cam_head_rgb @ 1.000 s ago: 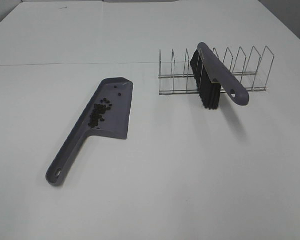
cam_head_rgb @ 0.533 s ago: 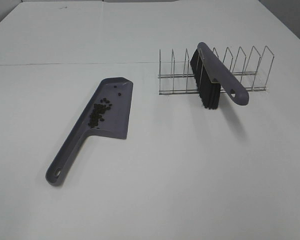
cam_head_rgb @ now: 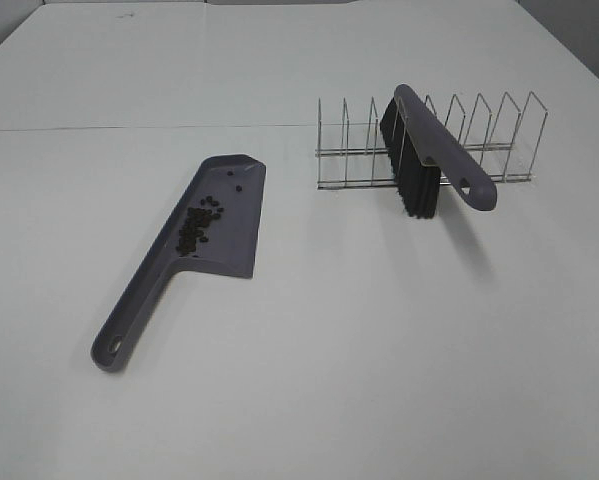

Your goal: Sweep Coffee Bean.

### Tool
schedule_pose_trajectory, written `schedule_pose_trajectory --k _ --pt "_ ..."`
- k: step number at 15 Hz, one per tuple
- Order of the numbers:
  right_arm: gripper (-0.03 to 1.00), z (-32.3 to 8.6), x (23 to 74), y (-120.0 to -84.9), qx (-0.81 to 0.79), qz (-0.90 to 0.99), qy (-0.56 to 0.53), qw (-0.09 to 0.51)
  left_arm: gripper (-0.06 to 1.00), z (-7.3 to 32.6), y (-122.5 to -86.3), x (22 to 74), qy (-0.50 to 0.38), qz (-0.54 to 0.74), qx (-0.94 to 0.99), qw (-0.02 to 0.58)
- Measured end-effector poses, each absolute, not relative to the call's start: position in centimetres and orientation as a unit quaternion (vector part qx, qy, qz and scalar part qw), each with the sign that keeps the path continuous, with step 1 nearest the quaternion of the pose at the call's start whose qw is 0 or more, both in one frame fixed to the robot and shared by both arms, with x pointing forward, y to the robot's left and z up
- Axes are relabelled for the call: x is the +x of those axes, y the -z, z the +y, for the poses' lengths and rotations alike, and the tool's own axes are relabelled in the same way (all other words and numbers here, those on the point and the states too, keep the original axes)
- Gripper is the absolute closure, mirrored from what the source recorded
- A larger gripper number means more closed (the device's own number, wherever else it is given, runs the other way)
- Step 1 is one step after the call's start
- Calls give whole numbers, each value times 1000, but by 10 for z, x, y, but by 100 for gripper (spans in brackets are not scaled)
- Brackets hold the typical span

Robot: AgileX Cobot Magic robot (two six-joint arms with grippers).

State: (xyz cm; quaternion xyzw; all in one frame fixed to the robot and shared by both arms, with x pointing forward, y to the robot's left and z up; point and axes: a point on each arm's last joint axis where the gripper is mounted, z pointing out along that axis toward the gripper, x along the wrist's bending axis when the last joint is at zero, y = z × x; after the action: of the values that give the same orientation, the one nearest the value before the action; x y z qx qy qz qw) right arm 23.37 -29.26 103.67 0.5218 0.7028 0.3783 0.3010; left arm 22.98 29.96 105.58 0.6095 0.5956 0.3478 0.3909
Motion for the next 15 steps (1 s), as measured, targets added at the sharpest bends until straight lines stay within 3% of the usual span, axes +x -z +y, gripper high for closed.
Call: schedule_pose_trajectory --k 15 --pt "23 -296 235 -1036 554 679 -349 333 6 300 -1056 230 -349 596 609 390"
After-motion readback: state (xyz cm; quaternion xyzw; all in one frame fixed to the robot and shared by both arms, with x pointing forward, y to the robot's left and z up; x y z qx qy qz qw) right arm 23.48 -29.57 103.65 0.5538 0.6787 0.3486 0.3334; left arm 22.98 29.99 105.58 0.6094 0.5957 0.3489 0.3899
